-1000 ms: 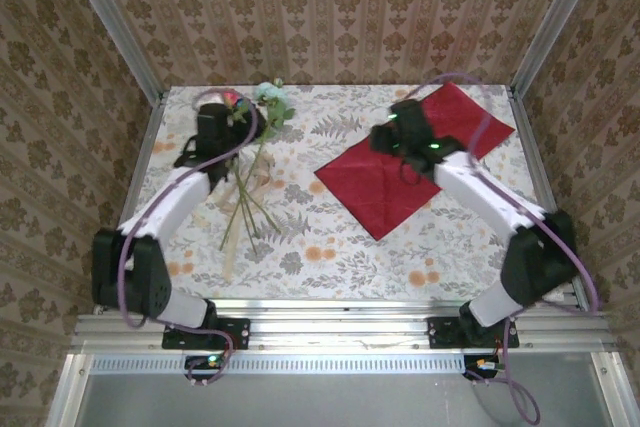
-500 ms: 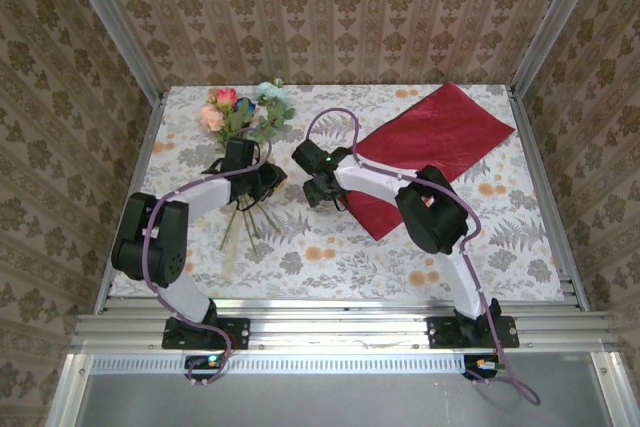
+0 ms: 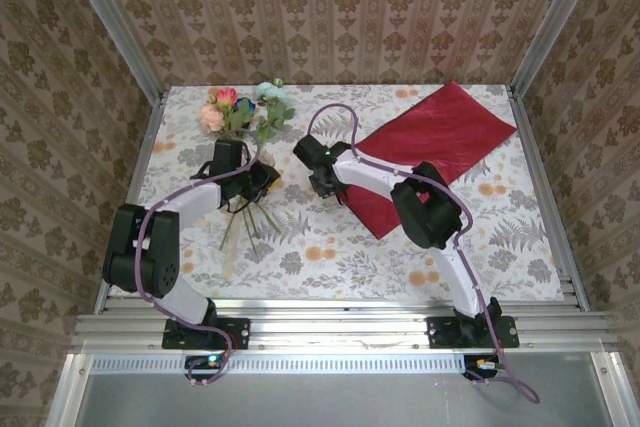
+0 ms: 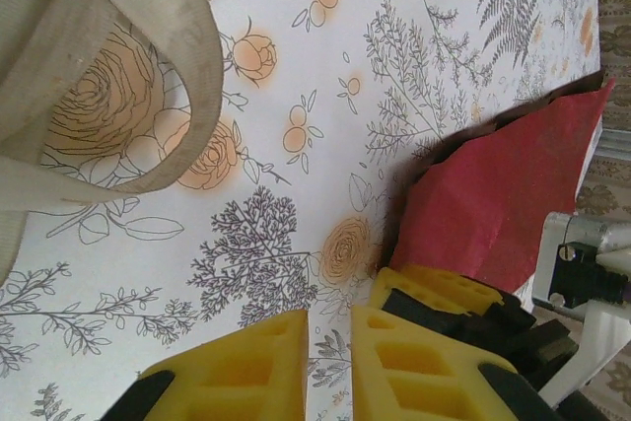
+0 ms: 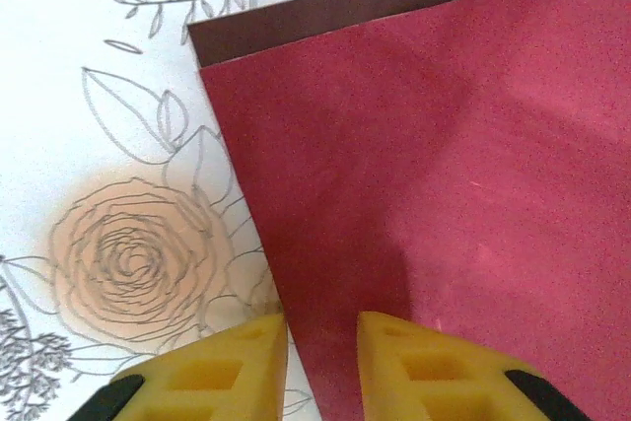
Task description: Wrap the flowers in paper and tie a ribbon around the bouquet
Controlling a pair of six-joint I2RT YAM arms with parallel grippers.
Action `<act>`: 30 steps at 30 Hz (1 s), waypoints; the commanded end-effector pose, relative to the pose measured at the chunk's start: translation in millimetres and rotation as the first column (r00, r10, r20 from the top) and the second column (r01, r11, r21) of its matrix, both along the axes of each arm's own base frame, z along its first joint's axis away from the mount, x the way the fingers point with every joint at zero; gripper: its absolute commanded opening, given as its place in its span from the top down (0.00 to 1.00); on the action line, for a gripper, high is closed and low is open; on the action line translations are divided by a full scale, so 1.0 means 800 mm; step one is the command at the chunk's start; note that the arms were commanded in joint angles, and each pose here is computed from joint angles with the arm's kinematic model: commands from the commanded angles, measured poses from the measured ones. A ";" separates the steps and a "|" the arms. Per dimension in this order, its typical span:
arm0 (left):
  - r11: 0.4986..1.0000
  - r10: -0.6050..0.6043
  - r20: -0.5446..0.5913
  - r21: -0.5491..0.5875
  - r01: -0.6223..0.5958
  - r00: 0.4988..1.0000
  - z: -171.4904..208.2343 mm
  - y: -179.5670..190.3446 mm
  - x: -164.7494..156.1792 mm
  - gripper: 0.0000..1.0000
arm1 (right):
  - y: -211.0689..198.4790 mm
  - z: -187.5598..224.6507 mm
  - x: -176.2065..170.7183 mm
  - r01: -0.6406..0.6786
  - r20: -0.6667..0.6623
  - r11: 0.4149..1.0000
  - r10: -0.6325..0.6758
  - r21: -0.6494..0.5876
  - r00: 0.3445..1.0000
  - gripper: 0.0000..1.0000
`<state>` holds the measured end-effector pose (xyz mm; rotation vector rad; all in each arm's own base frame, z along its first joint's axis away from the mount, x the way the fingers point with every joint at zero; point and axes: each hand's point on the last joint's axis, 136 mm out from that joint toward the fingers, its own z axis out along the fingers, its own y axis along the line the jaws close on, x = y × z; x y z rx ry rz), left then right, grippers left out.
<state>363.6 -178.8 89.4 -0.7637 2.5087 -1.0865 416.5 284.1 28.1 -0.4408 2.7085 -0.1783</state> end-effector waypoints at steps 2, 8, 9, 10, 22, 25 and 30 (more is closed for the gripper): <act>1.000 -0.025 0.036 -0.017 0.026 0.999 0.020 -0.004 0.001 0.82 | -0.010 0.016 0.010 0.007 0.026 1.000 -0.006 -0.024 1.000 0.86; 0.999 -0.036 0.033 -0.016 0.037 0.999 0.018 -0.011 0.001 0.83 | -0.001 0.042 0.010 -0.006 0.052 0.999 0.004 0.044 0.999 1.00; 0.999 -0.040 0.033 -0.016 0.040 0.999 0.018 -0.013 0.001 0.83 | 0.000 0.046 0.010 -0.008 0.057 0.998 0.005 0.054 0.998 1.00; 0.999 -0.043 0.031 -0.017 0.043 0.999 0.017 -0.015 0.000 0.83 | 0.001 0.051 0.009 -0.009 0.061 0.998 0.005 0.070 0.998 1.00; 0.996 -0.066 0.025 -0.057 0.068 0.997 0.021 -0.051 0.011 0.83 | -0.021 0.091 -0.003 0.061 0.066 0.975 -0.076 0.212 0.995 0.84; 0.995 -0.058 0.023 -0.077 0.060 0.998 0.020 -0.058 0.017 0.83 | -0.057 0.073 0.002 0.175 0.022 0.971 -0.181 0.165 0.983 0.40; 0.994 -0.065 0.025 -0.088 0.067 0.998 0.020 -0.067 0.025 0.84 | -0.076 0.031 0.009 0.228 -0.050 0.971 -0.225 0.071 0.973 0.29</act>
